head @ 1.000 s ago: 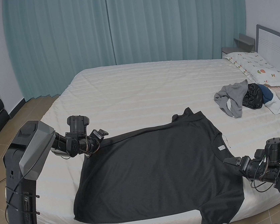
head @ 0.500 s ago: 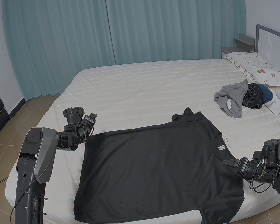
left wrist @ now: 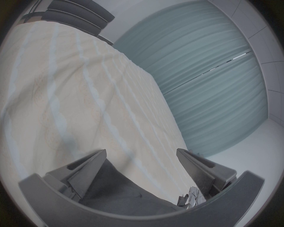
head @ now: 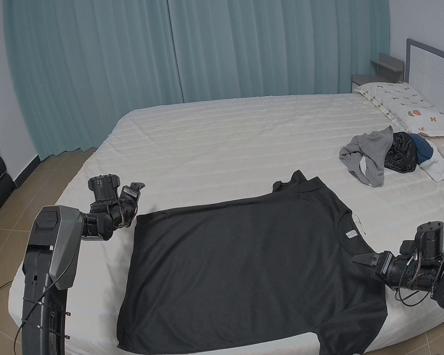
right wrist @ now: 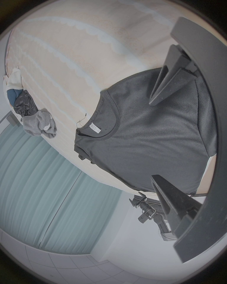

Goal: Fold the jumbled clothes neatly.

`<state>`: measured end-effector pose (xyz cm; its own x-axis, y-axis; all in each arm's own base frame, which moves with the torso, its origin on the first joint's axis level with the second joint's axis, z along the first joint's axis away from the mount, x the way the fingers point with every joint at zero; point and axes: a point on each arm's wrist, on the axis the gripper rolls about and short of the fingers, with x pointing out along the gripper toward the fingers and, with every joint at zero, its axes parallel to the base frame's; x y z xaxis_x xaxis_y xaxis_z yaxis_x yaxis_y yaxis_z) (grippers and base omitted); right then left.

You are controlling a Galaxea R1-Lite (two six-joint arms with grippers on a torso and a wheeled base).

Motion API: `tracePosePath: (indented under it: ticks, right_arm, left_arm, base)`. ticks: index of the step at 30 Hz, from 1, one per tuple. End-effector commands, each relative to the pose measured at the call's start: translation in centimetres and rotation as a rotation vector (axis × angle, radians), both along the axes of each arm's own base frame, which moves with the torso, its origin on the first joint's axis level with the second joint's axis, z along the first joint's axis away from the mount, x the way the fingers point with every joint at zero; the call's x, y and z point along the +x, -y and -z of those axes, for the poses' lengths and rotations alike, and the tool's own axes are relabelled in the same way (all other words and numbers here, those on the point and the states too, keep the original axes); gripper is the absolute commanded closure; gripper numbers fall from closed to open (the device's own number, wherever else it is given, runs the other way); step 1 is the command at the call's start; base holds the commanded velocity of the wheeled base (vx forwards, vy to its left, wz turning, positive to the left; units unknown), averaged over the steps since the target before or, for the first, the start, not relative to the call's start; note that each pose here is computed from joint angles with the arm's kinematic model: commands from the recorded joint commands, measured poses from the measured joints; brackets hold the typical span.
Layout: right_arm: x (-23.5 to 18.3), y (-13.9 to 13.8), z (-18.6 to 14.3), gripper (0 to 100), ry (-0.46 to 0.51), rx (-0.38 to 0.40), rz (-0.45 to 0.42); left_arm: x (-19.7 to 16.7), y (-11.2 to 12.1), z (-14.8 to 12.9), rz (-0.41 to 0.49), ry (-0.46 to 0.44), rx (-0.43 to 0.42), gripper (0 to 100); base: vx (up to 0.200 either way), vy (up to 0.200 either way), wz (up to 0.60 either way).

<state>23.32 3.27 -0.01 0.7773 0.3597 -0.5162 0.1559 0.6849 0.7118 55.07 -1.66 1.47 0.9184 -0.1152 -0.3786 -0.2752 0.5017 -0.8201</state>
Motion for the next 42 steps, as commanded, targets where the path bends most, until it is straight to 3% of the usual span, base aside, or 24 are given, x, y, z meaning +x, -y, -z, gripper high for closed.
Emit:
tracePosePath:
  ticks: [1, 7, 22, 23, 35, 42]
  right_arm:
    - [0.0, 0.0, 0.0, 0, 0.005, 0.002, 0.000]
    - [0.0, 0.0, 0.2, 0, -0.005, -0.001, -0.002]
    - [0.0, 0.0, 0.3, 0, -0.007, 0.000, -0.001]
    - [0.0, 0.0, 0.3, 0, -0.007, 0.000, -0.001]
    - [0.5, 0.4, -0.1, 0, 0.022, 0.003, 0.022]
    - [0.7, 0.4, -0.1, 0, 0.028, 0.003, 0.023]
  left_arm:
    - [0.0, -0.6, 0.1, 0.002, -0.010, 0.002, 0]
    - [-0.2, -0.2, 1.2, 0.049, -0.052, 0.077, 0]
    - [-0.5, 0.0, 1.9, 0.078, -0.103, 0.123, 0]
    - [-0.5, 0.0, 1.9, 0.078, -0.103, 0.123, 100]
    - [-0.5, -0.5, 2.1, 0.056, -0.115, 0.138, 100]
    - [0.0, -0.7, 2.1, -0.008, -0.026, 0.164, 100]
  base:
    - [0.000, 0.000, 0.00]
    - [0.000, 0.000, 0.00]
    - [0.000, 0.000, 0.00]
    - [0.000, 0.000, 0.00]
    - [0.000, 0.000, 0.00]
    - [0.000, 0.000, 0.00]
